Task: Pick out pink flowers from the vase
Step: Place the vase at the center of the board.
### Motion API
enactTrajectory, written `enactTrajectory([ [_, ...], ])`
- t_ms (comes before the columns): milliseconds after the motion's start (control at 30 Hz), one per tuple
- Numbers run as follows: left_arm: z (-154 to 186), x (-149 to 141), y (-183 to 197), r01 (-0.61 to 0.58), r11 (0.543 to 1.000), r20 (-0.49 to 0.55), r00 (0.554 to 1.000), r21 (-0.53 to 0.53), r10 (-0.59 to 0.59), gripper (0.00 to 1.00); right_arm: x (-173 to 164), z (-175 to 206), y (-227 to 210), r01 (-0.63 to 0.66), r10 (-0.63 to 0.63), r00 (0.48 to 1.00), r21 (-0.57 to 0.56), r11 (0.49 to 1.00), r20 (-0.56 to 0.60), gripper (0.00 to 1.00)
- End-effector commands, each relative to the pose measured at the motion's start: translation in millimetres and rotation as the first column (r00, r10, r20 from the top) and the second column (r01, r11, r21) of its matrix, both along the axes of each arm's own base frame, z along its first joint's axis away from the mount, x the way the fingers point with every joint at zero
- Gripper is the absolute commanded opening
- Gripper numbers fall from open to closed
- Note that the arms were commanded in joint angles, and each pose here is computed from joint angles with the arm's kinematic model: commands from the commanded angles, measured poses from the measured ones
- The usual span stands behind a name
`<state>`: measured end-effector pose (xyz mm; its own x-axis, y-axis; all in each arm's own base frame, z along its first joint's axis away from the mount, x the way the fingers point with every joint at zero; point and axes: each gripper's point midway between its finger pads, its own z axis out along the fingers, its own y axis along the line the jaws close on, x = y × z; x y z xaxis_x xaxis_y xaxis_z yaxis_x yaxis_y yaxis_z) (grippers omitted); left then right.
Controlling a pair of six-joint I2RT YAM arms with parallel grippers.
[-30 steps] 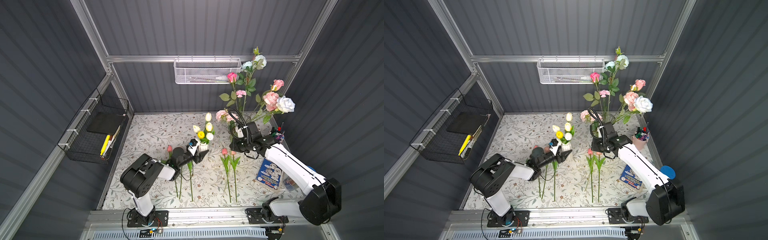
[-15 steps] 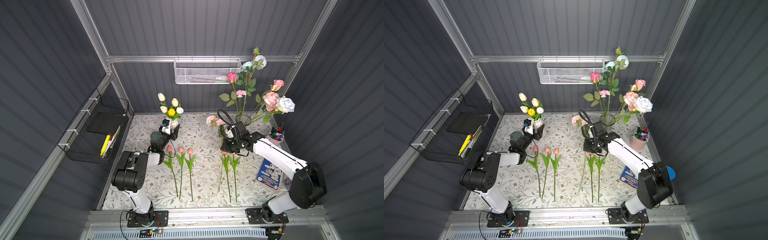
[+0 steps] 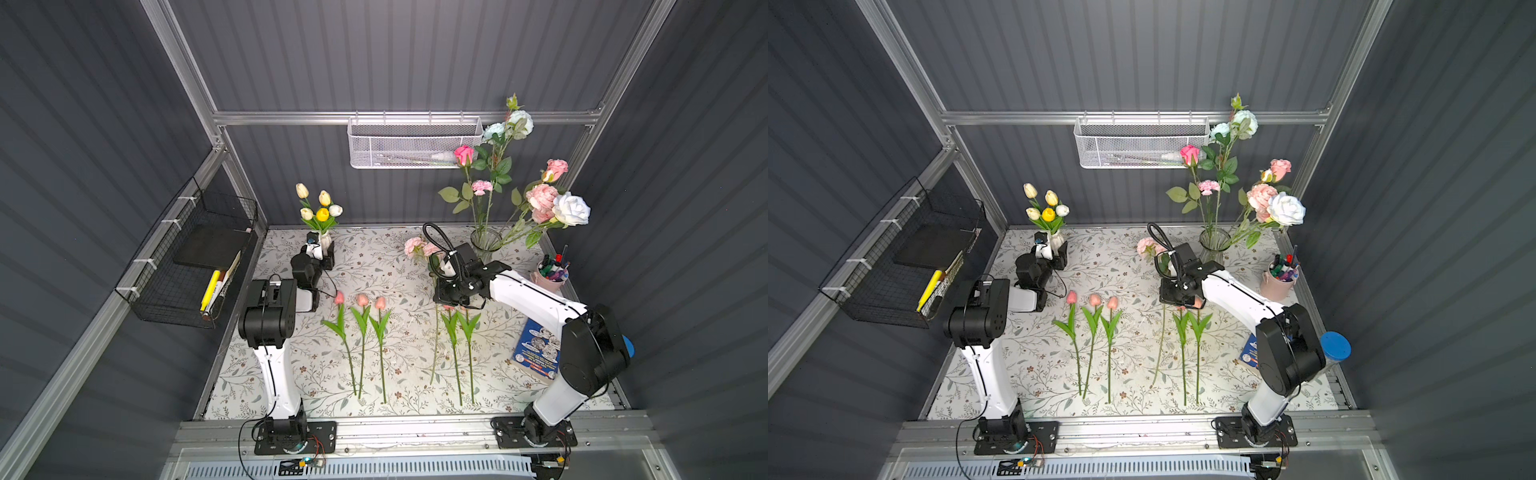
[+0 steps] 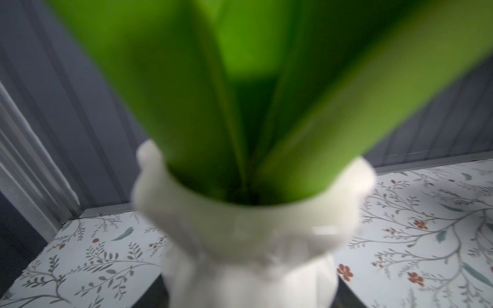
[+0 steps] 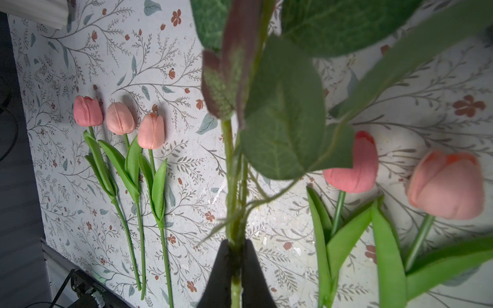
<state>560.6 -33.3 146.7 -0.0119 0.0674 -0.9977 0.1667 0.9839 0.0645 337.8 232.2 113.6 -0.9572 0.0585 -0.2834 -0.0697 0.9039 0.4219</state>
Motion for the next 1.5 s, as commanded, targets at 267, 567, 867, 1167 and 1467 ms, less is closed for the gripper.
enactTrajectory([
  [267, 33, 6, 12, 0.000, 1.000, 0.154, 0.988, -0.005, 0.001, 0.40, -1, -48, 6, -0.032, 0.030, 0.998, -0.045, 0.998, -0.052, 0.00],
  [567, 24, 4, 11, 0.006, 1.000, 0.135, 0.991, -0.010, -0.005, 0.41, -8, -85, -4, -0.047, 0.035, 0.994, -0.119, 0.992, -0.105, 0.11],
  [867, 12, 2, 11, 0.007, 1.000, 0.115, 0.993, -0.018, -0.005, 0.44, -1, -56, -16, -0.025, 0.021, 0.999, -0.172, 0.985, -0.030, 0.46],
  [1167, -5, -1, 9, 0.020, 1.000, 0.091, 0.996, -0.015, -0.018, 0.59, -4, -5, -22, -0.008, 0.017, 0.998, -0.150, 0.989, 0.062, 0.61],
  [1467, 9, -14, 15, -0.010, 0.999, 0.121, 0.993, -0.040, 0.015, 0.99, -8, -4, -23, -0.022, 0.031, 0.998, -0.152, 0.988, 0.056, 0.59],
])
